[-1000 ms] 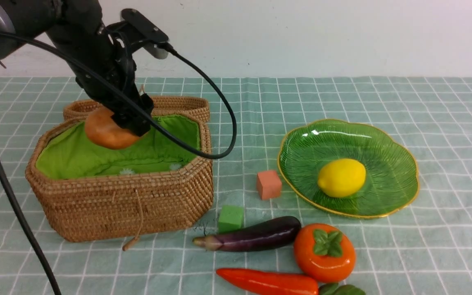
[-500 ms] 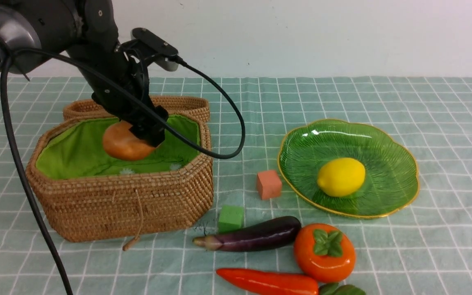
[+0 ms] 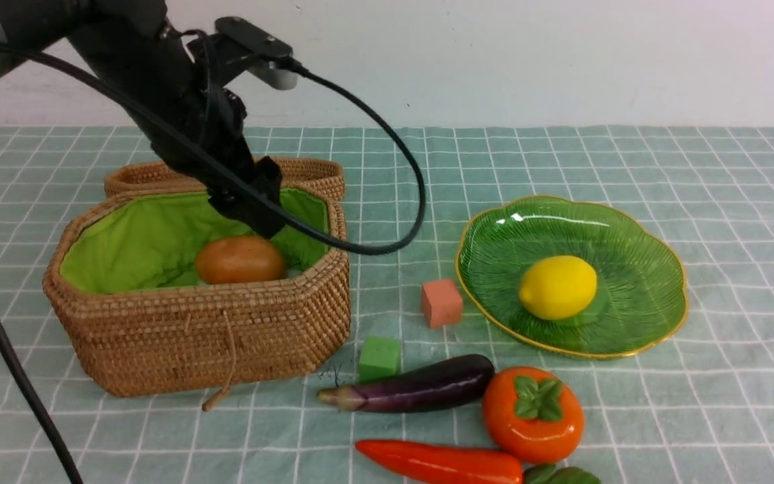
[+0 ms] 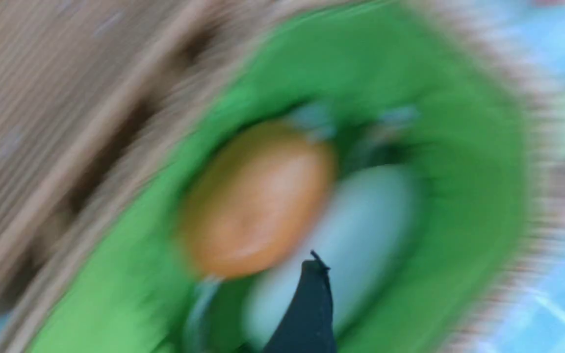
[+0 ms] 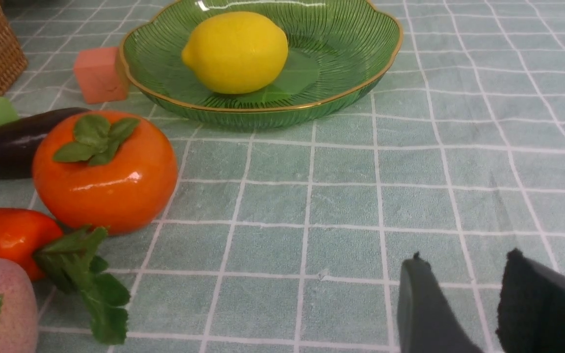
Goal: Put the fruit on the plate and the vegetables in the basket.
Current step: Use the left arm to grab a carrot and put it into the left basket
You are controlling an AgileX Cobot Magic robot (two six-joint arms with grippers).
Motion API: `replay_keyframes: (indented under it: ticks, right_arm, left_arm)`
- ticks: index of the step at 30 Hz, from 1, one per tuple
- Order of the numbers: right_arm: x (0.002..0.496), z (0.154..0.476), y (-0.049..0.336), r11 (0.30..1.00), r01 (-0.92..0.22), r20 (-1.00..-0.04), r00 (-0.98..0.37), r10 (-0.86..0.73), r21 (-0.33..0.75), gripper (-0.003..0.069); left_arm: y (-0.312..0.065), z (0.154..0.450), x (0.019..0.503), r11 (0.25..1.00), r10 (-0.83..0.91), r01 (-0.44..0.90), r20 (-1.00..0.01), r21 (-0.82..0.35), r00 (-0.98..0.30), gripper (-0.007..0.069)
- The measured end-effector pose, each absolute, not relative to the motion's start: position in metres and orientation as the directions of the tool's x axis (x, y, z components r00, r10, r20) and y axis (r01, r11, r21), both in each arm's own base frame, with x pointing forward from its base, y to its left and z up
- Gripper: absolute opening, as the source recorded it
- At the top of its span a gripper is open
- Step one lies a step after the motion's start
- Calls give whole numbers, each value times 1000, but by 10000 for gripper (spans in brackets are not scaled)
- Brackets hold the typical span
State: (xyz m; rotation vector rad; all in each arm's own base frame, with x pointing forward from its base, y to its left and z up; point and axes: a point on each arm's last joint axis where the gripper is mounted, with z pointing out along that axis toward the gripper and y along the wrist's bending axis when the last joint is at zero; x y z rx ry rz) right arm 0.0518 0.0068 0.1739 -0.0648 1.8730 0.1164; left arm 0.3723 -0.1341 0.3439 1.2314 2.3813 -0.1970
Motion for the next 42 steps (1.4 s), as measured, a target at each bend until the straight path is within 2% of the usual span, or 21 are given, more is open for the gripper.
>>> replay_keyframes:
  ticks: [1, 2, 3, 6, 8, 9, 11, 12, 13, 14, 15, 21, 26, 35, 42]
  right_arm:
    - [52, 174, 7, 993, -104, -954, -301, 14, 48, 241]
    - [52, 174, 7, 993, -104, -954, -301, 14, 48, 241]
    - [52, 174, 7, 993, -104, -954, -301, 14, 48, 241]
    - [52, 174, 7, 993, -104, -954, -301, 14, 48, 241]
    - [52, 174, 7, 993, -104, -954, -301, 14, 48, 241]
    - [52, 174, 7, 993, -104, -954, -301, 14, 48, 241]
    - [52, 174, 7, 993, -104, -954, -301, 14, 48, 241]
    - [52, 174, 7, 993, -104, -954, -301, 14, 48, 241]
    - [52, 174, 7, 993, -104, -954, -301, 14, 48, 241]
    - [52, 174, 7, 993, -104, -954, -301, 14, 48, 241]
    - [52, 174, 7, 993, -104, -954, -301, 14, 48, 241]
    - [52, 174, 7, 993, -104, -954, -301, 14, 48, 241]
    - [52, 174, 7, 993, -104, -954, -301, 14, 48, 241]
    - [52, 174, 7, 993, -104, -954, -301, 14, 48, 241]
    - [52, 174, 7, 993, -104, -954, -301, 14, 48, 241]
  left_arm:
    - [-144, 348, 366, 535, 766, 841, -466, 82, -442, 641]
    - [-164, 352, 354, 433, 806, 897, -486, 92, -339, 633]
    - [-175, 354, 346, 375, 824, 922, -492, 100, -281, 628]
    - [-213, 344, 319, 173, 880, 978, -465, 114, -101, 596]
    - [-226, 336, 310, 100, 898, 988, -438, 116, -40, 580]
    - [-238, 321, 300, 35, 920, 994, -392, 101, 8, 561]
    - [-247, 305, 292, -7, 938, 997, -346, 76, 33, 540]
    - [-255, 286, 284, -40, 954, 998, -295, 41, 51, 524]
    - [-255, 285, 283, -44, 955, 998, -292, 37, 53, 521]
    - [-260, 266, 277, -67, 966, 998, -249, -1, 65, 508]
    - [-262, 259, 276, -73, 969, 997, -238, -11, 68, 505]
    - [-279, 231, 270, -111, 969, 994, -222, 9, 110, 498]
    - [-288, 219, 275, -80, 968, 996, -233, 47, 89, 498]
    - [-293, 195, 284, -88, 974, 994, -206, 57, 98, 496]
    - [-298, 168, 288, -83, 979, 996, -187, 23, 86, 471]
